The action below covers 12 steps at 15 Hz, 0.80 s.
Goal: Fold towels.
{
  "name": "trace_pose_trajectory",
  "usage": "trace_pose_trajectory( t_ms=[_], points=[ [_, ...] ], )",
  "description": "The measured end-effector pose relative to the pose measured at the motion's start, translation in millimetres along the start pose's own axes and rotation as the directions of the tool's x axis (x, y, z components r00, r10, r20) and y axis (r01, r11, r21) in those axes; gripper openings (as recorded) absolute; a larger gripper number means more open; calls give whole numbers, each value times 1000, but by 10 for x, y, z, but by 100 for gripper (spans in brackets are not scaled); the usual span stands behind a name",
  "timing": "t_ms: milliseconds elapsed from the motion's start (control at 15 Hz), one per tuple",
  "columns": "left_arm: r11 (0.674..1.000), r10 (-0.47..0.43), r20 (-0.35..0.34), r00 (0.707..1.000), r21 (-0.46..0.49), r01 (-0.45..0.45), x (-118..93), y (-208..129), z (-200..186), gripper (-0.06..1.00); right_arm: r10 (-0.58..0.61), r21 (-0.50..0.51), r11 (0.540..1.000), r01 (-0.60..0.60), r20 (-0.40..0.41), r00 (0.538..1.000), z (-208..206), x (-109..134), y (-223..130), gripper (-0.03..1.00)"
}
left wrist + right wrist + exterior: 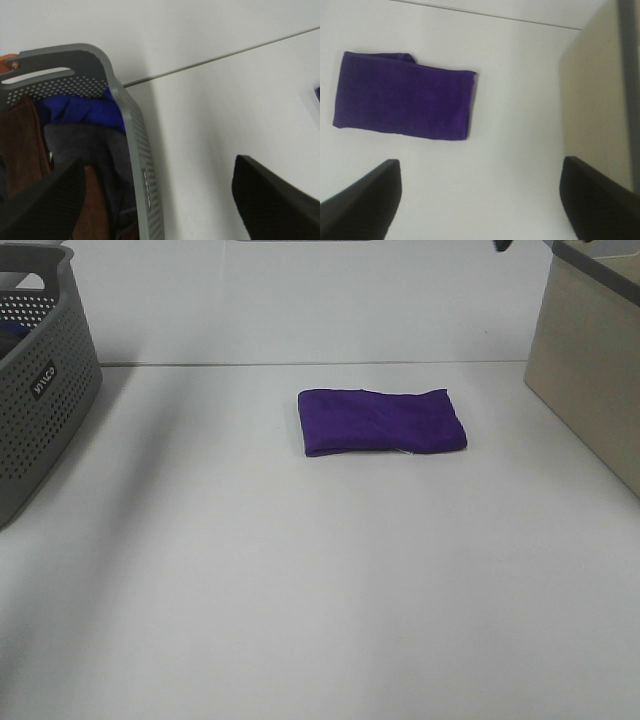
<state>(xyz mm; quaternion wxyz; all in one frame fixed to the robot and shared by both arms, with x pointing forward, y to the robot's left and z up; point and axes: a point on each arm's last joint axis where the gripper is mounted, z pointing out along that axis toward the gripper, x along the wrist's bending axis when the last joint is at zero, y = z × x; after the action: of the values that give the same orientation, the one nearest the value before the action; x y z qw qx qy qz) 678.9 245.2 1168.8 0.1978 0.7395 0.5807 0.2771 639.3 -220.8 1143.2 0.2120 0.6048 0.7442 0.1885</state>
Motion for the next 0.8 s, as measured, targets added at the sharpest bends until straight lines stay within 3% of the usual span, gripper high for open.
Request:
trace_pose_trajectory(
  t_ms=[200, 333, 533, 667, 733, 800],
  points=[
    [998, -37, 35, 999, 54, 35, 38, -430, -543, 74, 184, -63, 982, -180, 57, 981, -602, -546, -194, 83],
    [994, -74, 40, 996, 88, 70, 15, -889, -953, 74, 275, -88, 959, -270, 42, 961, -1040, -711, -611, 82],
    [993, -112, 11, 994, 43, 111, 5, -1589, -1539, 74, 281, -100, 956, -277, 25, 960, -1487, -544, -1316, 82],
    [988, -135, 1, 991, -71, 135, -18, -2109, -1922, 74, 271, -156, 951, -265, 18, 962, -1788, -397, -1899, 82],
    [975, -145, -2, 989, -168, 142, -63, -2633, -2162, 74, 259, -229, 941, -248, 20, 966, -1919, -267, -2470, 82],
    [968, -146, -9, 989, -208, 141, -86, -2875, -2214, 74, 255, -274, 932, -238, 28, 966, -1952, -211, -2747, 82]
  ],
)
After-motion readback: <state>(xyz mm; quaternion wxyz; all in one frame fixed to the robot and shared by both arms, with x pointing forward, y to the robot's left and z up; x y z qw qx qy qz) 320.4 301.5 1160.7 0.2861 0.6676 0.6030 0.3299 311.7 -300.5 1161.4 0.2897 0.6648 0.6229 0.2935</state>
